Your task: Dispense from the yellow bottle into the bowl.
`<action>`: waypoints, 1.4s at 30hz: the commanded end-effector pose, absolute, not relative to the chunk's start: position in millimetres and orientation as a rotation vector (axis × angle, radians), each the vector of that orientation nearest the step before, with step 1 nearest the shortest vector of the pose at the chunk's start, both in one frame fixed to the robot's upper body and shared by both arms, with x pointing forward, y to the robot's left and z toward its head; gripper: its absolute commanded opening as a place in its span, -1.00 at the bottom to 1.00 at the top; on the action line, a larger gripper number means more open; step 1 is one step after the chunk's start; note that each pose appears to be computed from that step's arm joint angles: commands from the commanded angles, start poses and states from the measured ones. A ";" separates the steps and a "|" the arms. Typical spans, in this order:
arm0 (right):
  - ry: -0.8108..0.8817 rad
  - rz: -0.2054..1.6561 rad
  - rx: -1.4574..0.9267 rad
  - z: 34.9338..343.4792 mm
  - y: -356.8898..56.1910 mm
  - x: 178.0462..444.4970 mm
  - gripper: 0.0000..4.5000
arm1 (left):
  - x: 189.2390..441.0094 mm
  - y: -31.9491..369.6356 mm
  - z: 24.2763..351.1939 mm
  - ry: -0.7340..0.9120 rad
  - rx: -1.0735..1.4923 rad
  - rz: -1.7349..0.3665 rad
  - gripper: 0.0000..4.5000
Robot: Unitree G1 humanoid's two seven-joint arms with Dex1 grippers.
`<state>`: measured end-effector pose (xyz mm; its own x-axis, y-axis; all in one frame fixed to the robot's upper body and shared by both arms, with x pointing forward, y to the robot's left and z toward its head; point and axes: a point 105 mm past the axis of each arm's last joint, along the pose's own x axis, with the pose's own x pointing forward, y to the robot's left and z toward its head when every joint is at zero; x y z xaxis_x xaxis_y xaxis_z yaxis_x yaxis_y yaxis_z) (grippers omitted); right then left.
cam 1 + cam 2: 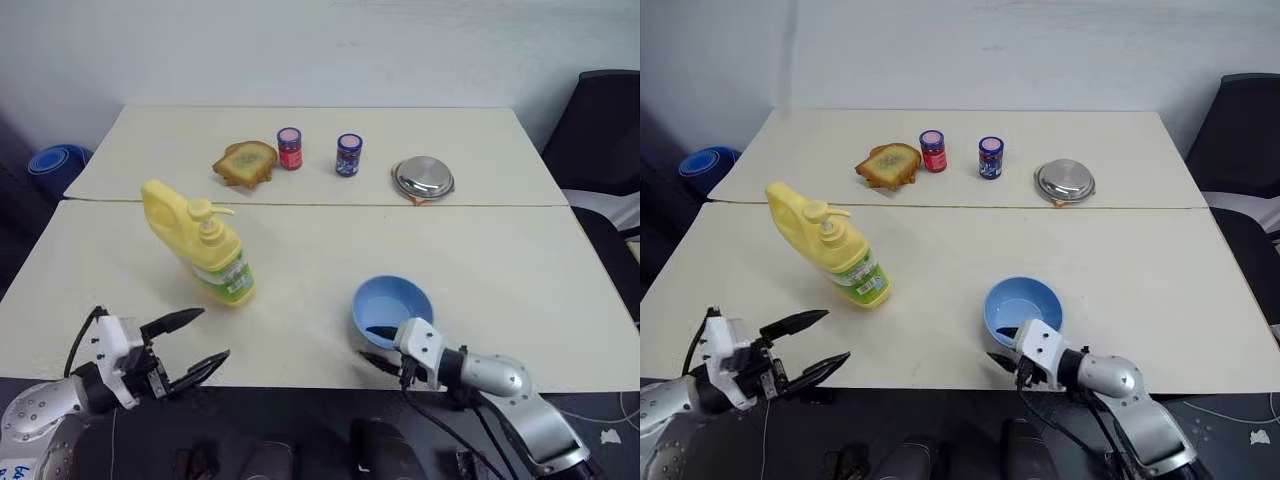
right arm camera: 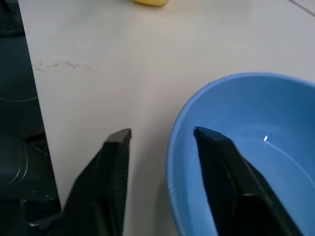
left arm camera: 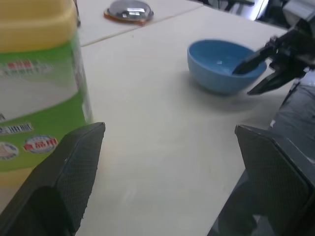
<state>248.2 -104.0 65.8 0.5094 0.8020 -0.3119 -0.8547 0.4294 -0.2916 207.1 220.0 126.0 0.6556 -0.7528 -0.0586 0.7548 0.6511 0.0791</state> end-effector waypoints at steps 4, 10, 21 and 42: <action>0.000 1.124 -0.492 90.4 -86.0 253.2 -1.00 | 202.0 232.8 152.4 -0.034 -0.047 -0.785 0.82; -0.121 1.224 -0.521 131.3 -65.0 268.5 -1.00 | 207.3 250.3 209.9 -0.220 -0.179 -0.700 0.08; -0.103 1.265 -0.419 146.9 -73.3 275.1 -0.76 | 203.5 222.1 188.0 0.023 -0.034 -0.869 -1.00; -0.087 1.067 -0.510 97.0 -194.6 254.9 1.00 | 214.3 194.8 121.8 0.056 0.227 -1.110 0.99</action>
